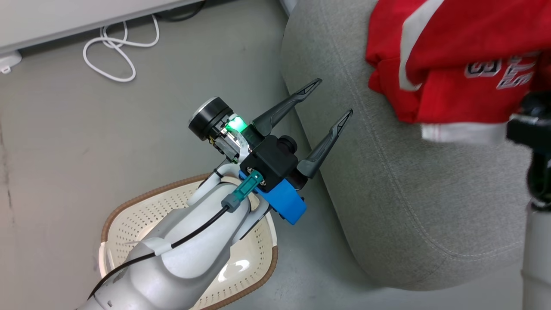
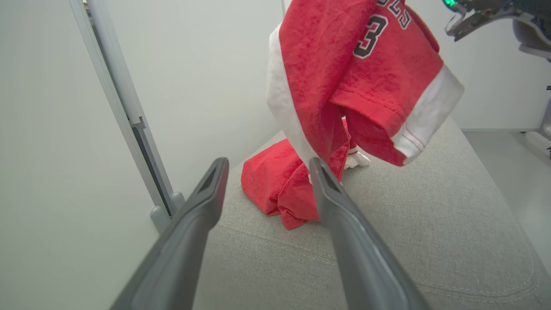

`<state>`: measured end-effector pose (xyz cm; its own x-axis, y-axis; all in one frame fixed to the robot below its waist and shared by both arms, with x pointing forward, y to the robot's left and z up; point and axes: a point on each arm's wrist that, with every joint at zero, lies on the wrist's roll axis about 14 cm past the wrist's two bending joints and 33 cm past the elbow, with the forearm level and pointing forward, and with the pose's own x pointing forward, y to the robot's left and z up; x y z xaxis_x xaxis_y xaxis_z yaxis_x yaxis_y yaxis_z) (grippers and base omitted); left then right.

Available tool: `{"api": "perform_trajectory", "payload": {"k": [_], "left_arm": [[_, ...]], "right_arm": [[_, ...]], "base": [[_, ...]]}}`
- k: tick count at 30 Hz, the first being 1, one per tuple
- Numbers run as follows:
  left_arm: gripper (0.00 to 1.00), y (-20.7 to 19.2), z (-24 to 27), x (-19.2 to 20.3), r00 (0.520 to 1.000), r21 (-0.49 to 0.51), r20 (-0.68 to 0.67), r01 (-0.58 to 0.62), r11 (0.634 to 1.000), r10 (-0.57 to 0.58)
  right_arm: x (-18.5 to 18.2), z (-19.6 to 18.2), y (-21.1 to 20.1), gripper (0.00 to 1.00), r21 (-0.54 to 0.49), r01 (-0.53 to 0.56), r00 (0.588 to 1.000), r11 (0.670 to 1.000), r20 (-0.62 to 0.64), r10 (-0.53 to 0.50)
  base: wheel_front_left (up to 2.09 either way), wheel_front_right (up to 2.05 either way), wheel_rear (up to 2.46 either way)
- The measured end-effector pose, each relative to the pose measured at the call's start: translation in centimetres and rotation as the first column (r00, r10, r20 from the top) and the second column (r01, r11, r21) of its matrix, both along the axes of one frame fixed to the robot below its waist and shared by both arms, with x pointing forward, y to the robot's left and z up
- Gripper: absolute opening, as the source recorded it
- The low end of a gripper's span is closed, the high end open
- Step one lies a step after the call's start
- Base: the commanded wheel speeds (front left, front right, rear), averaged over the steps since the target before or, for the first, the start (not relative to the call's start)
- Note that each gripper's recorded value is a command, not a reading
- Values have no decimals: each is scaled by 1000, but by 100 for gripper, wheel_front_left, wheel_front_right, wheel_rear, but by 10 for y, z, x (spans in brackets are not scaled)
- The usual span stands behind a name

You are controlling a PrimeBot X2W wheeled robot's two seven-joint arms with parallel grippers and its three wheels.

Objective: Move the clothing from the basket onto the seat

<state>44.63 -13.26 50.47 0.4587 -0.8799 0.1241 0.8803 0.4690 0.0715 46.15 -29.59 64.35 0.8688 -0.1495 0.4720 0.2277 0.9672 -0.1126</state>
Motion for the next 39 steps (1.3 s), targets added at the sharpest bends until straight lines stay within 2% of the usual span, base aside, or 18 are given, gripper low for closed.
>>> {"api": "perform_trajectory", "payload": {"k": [11, 21, 23, 24, 25, 30, 39], "left_arm": [[100, 11, -34, 19, 999, 26, -50, -18, 1000, 19], [100, 18, -74, 32, 993, 48, -115, -27, 998, 32], [100, 20, -83, 34, 991, 53, -130, -29, 998, 36], [100, 21, -92, 35, 988, 60, -148, -30, 998, 39], [100, 21, -92, 35, 988, 60, -148, -30, 998, 39], [100, 24, -103, 37, 986, 69, -160, -33, 997, 44], [100, 27, -106, 39, 985, 70, -162, -43, 997, 54]], "right_arm": [[53, 53, -25, 0, -136, 53, 990, 989, 134, -35], [84, 68, -71, 0, -162, 165, 973, 973, 186, -134], [93, 59, -79, 0, -159, 177, 975, 971, 164, -151], [103, 39, -88, 0, -149, 185, 979, 971, 110, -170], [103, 39, -88, 0, -149, 185, 979, 971, 110, -170], [121, -12, -107, 0, -109, 207, 977, 972, -31, -211], [114, -101, -127, 0, -16, 264, 933, 964, -250, -259]], "base": [[0, 0, 0], [0, 0, 0], [0, 0, 0], [0, 0, 0], [0, 0, 0], [0, 0, 0], [0, 0, 0]]}}
